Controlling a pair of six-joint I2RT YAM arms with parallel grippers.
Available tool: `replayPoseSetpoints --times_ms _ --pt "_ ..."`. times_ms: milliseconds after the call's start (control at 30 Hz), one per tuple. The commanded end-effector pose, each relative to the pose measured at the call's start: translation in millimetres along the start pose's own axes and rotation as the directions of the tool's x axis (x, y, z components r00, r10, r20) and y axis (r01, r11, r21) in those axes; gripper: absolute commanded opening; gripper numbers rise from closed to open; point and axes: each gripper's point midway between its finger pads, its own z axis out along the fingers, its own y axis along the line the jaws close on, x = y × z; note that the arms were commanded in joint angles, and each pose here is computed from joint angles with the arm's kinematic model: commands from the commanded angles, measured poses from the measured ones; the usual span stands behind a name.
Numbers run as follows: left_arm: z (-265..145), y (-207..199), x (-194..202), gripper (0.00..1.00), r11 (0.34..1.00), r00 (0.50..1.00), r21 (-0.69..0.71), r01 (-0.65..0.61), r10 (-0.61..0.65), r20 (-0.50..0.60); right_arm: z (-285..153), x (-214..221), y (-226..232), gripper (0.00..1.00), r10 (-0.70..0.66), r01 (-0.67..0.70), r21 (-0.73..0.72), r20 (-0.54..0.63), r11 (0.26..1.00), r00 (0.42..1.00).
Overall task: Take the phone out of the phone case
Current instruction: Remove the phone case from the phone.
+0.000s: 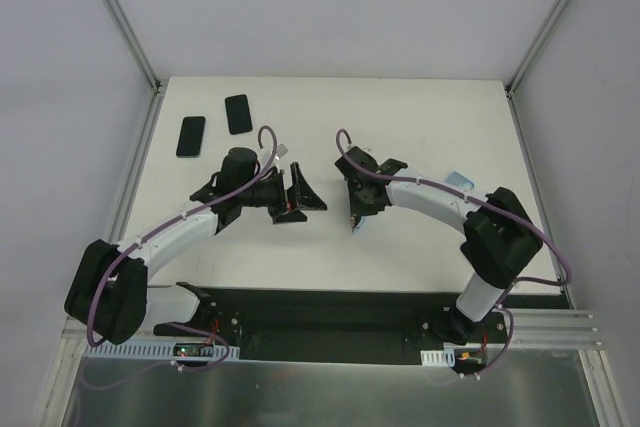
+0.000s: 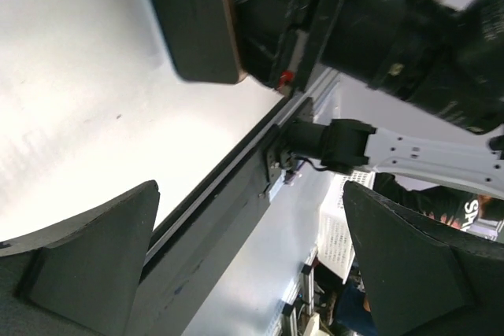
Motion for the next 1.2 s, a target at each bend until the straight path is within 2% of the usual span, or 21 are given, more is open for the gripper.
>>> replayPoseSetpoints --times_ms 0,167,400,700,1000,1167 --pt "0.0 24.0 7.3 0.99 0.997 0.999 -0.060 -0.051 0.052 0.013 7.5 -7.4 8.4 0.01 -0.015 0.015 -0.009 0.010 1.000 1.000" --pt "7.2 46.3 19.6 0.99 0.989 0.995 -0.105 -0.100 0.098 -0.024 28.8 9.0 26.0 0.01 -0.020 0.014 -0.081 -0.074 0.997 0.997" --pt "28.9 56.3 32.6 0.99 0.973 0.979 -0.118 -0.198 0.190 -0.074 51.0 22.3 57.5 0.01 -0.032 -0.003 -0.200 -0.172 0.980 0.985" --pt "48.3 79.3 18.9 0.96 0.950 0.965 -0.174 -0.259 0.263 -0.003 62.7 29.2 74.9 0.01 -0.042 -0.021 -0.259 -0.233 0.966 0.972" --pt "79.8 66.7 4.6 0.95 0.937 0.951 -0.179 -0.301 0.309 0.016 60.6 28.2 78.4 0.01 -0.046 -0.023 -0.276 -0.240 0.961 0.970" --pt "88.6 69.3 -7.2 0.89 0.936 0.952 -0.209 -0.283 0.301 0.056 60.0 27.9 81.2 0.01 -0.053 -0.019 -0.286 -0.245 0.958 0.968"
